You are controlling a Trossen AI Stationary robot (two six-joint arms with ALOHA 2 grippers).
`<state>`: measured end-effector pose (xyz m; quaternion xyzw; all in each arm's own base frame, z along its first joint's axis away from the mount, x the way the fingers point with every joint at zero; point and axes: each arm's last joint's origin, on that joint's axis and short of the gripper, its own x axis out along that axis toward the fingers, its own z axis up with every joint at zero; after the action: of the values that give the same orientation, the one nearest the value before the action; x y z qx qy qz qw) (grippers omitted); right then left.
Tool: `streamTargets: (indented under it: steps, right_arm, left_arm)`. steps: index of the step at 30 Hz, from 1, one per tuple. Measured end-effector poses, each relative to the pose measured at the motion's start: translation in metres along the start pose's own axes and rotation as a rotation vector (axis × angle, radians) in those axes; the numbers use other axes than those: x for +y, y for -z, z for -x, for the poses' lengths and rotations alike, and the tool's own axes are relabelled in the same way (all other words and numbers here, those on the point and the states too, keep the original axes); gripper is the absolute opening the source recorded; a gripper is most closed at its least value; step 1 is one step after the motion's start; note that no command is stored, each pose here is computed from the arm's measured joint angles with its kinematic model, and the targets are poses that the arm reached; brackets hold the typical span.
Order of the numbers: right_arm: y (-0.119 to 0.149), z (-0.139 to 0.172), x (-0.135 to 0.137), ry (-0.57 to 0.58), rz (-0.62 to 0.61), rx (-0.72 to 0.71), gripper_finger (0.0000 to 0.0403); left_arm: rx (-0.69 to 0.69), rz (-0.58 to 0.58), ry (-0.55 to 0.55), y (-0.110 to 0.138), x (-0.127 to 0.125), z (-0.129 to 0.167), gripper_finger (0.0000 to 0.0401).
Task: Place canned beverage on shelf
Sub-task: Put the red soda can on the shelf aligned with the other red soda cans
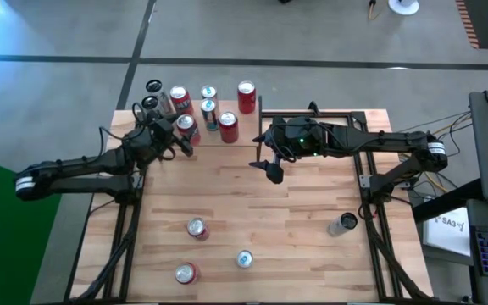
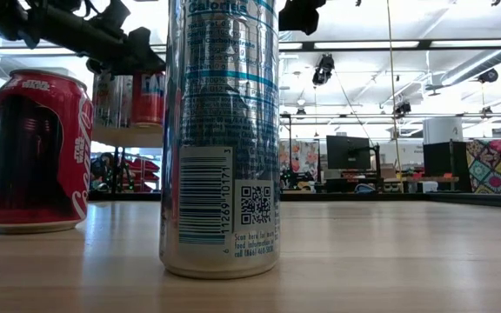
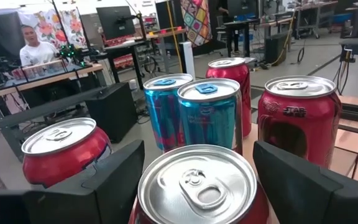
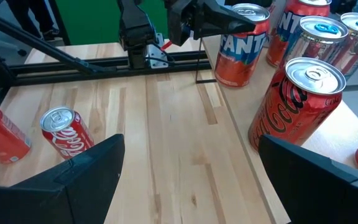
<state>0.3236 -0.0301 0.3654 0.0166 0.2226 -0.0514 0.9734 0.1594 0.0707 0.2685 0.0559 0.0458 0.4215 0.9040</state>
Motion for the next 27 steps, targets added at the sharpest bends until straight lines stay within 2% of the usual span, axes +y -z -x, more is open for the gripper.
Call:
streamTargets:
  steps: [21,25,27]
  right_arm:
    - [0.001,0.000,0.000,0.000,-0.011,0.009,0.0359]
    - [0.001,0.000,0.000,0.000,-0.011,0.009,0.0359]
    - [0.001,0.000,0.000,0.000,-0.011,0.009,0.0359]
  left_arm:
    - [-0.052,-0.040,-0.006,-0.020,0.005,0.005,0.0286]
    - [-0.019,-0.055,0.015,-0.030,0.006,0.008,0.0286]
    - [-0.010,-0.063,0.061,-0.034,0.004,0.010,0.0283]
